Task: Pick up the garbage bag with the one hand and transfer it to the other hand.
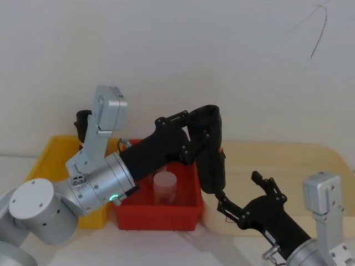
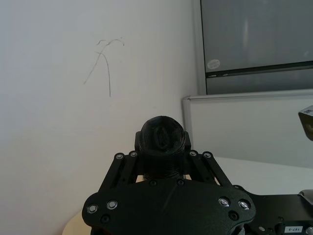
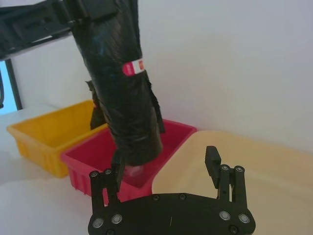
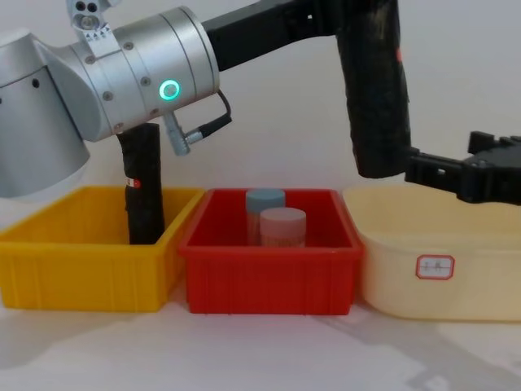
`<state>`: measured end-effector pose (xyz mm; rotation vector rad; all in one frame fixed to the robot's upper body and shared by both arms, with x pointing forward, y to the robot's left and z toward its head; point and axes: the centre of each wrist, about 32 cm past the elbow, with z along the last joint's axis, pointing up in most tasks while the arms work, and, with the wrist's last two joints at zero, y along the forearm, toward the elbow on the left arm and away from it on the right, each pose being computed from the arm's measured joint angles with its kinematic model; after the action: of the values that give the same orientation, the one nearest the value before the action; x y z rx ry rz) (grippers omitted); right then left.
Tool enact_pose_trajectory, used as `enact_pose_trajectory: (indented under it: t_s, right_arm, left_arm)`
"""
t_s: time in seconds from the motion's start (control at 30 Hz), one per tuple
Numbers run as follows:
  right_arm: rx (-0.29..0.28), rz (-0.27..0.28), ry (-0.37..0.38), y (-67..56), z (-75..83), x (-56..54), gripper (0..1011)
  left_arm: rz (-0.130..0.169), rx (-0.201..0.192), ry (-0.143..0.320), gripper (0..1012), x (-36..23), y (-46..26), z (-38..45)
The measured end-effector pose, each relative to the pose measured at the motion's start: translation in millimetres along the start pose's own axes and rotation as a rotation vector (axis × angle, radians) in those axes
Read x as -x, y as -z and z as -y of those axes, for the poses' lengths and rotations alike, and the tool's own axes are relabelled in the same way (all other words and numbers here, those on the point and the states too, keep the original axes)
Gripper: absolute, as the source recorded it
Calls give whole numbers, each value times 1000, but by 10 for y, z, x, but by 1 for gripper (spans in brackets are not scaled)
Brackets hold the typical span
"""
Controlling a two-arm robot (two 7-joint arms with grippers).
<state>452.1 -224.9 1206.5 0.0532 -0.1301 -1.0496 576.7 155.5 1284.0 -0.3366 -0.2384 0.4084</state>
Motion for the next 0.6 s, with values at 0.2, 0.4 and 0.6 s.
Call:
enact_pose_trajectory:
  t_s: [0.2, 0.4, 0.6]
  right_arm:
    - [-6, 4, -21, -22, -62, 3, 1000]
    - [-11, 8, -46, -48, -137, 9, 1000]
    - [-13, 8, -63, -73, -206, 12, 1000]
  left_arm:
    - [-3, 1, 4, 377, 4, 3, 6]
    - [-4, 1, 6, 377, 4, 4, 9]
    - [-5, 1, 7, 377, 5, 5, 12]
